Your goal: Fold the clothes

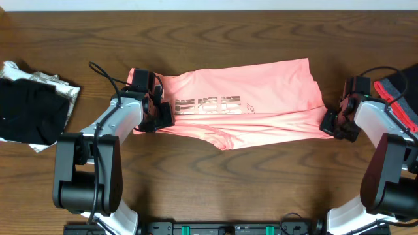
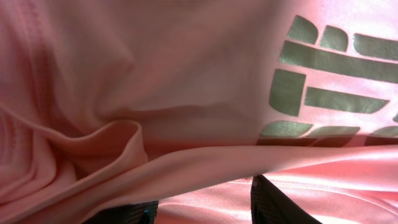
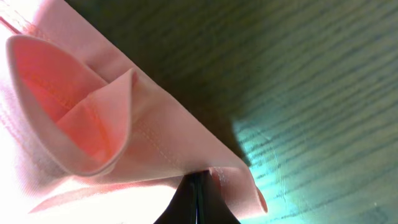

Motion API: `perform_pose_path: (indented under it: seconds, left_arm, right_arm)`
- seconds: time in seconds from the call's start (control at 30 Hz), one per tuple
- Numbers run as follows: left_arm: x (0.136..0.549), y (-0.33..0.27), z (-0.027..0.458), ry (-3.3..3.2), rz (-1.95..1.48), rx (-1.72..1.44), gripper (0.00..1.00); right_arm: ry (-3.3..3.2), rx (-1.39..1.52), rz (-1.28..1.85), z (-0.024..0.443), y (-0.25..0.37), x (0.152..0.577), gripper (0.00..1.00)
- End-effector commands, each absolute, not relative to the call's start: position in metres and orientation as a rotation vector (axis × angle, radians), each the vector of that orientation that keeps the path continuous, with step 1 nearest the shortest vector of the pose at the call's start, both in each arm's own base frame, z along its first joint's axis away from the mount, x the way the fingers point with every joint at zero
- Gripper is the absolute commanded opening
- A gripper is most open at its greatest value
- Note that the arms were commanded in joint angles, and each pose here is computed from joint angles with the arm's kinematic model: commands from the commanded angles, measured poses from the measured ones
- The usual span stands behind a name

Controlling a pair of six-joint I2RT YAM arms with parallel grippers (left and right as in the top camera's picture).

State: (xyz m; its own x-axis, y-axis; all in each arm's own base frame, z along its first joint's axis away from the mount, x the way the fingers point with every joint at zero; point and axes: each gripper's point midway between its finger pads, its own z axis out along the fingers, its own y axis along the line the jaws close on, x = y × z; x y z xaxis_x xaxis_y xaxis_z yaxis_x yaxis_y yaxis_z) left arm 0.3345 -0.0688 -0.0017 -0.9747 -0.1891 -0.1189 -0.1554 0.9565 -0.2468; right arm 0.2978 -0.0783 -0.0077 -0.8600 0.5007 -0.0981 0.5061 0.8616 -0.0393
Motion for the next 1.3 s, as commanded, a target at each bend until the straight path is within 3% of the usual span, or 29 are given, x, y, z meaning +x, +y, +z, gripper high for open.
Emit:
perform_pose_path:
  seconds: [0.0,0.2,0.33,0.47,0.57,0.67,0.83,1.03,1.27]
  left_arm:
    - [0.298,-0.023,-0.048,3.106,-0.012,-0.323,0.5]
    - [0.32,-0.025,-0.021,3.012,-0.043,-0.312,0.55]
    - [0.345,-0.027,0.026,2.861,-0.081,-0.296,0.6]
    - [0.36,-0.028,0.077,2.699,-0.116,-0.278,0.68]
    - [0.371,-0.029,0.113,2.569,-0.14,-0.259,0.73]
    - [0.384,-0.027,0.136,2.468,-0.129,-0.212,0.74]
    - [0.404,-0.016,0.138,2.397,-0.074,-0.241,0.75]
    - [0.421,-0.001,0.112,2.435,-0.152,-0.299,0.79]
    - [0.462,0.016,0.108,2.46,-0.323,-0.351,0.79]
  right_arm:
    - [3.111,0.898,-0.162,-0.042,-0.077,0.248,0.01]
    - [3.057,0.855,-0.051,-0.029,-0.071,0.269,0.01]
    - [2.927,0.803,0.036,0.014,-0.07,0.304,0.04]
    - [2.742,0.741,0.062,0.072,-0.076,0.34,0.19]
    - [2.598,0.662,0.058,0.113,-0.081,0.363,0.42]
    - [2.49,0.631,0.059,0.135,-0.085,0.38,0.51]
    - [2.453,0.537,0.108,0.131,-0.081,0.403,0.52]
    - [2.437,0.231,0.392,0.107,-0.041,0.438,0.64]
    - [2.407,0.218,0.391,0.073,-0.046,0.465,0.65]
